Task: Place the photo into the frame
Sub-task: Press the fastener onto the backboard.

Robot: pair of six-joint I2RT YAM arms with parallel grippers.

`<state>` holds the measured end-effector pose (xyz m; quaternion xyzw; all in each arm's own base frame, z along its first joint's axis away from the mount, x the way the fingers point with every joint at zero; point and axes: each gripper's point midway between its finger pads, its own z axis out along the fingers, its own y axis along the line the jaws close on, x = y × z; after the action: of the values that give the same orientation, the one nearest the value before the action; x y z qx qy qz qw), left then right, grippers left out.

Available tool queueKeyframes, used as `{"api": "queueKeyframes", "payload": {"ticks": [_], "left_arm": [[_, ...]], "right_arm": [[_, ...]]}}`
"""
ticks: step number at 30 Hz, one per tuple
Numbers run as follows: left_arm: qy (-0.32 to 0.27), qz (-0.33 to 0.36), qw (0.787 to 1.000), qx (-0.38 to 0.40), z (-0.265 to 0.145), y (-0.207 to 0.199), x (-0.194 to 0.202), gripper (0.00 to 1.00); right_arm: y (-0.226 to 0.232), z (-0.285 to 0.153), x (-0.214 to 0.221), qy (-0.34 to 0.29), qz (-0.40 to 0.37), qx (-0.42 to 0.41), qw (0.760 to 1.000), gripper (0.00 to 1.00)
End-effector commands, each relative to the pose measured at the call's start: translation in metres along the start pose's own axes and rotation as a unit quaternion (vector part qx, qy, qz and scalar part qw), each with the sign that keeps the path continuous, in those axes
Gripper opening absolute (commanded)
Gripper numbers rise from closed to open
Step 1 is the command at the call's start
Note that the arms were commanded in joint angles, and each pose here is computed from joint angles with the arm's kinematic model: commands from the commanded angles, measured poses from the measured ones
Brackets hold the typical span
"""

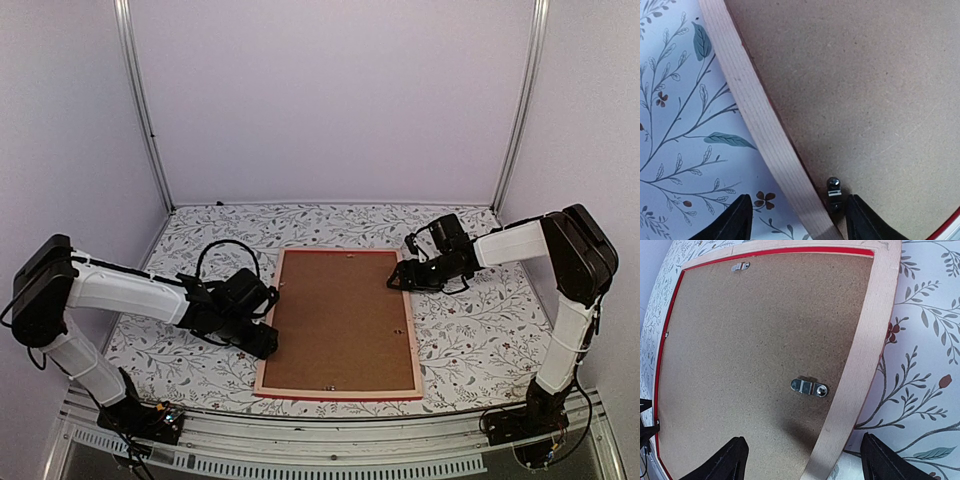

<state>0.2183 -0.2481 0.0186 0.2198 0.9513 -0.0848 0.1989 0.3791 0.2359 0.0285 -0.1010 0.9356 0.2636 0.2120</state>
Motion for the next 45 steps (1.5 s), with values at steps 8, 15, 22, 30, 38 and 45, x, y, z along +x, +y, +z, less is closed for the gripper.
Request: {"api": "queueKeyframes", "payload": {"ticks": [8,15,22,30,38,45], "left_arm": [[-0.011,-0.002,1.0,-0.003,0.003,-0.004,-0.006,0.65],[-0.007,-0.002,1.0,-0.014,0.007,0.0,-0.004,0.57],[-0.001,-0.004,1.0,-0.017,0.009,0.002,0.001,0.5],[0.008,-0.009,1.0,-0.021,0.011,0.007,0.013,0.45],[0.002,-0.011,1.0,-0.014,0.009,0.006,0.012,0.38],[0.001,-0.042,0.999,0.004,0.009,0.006,0.017,0.31]], "right_arm": [[-0.023,0.009,0.049,0.075,0.032,0.029,0.996,0.82],[-0.022,0.009,0.05,0.075,0.034,0.028,0.996,0.82],[-0.022,0.009,0.051,0.076,0.034,0.028,0.996,0.82],[-0.022,0.008,0.051,0.076,0.034,0.027,0.996,0.82],[-0.022,0.008,0.051,0.075,0.033,0.027,0.996,0.82],[-0.022,0.006,0.051,0.075,0.033,0.029,0.996,0.82]]}}
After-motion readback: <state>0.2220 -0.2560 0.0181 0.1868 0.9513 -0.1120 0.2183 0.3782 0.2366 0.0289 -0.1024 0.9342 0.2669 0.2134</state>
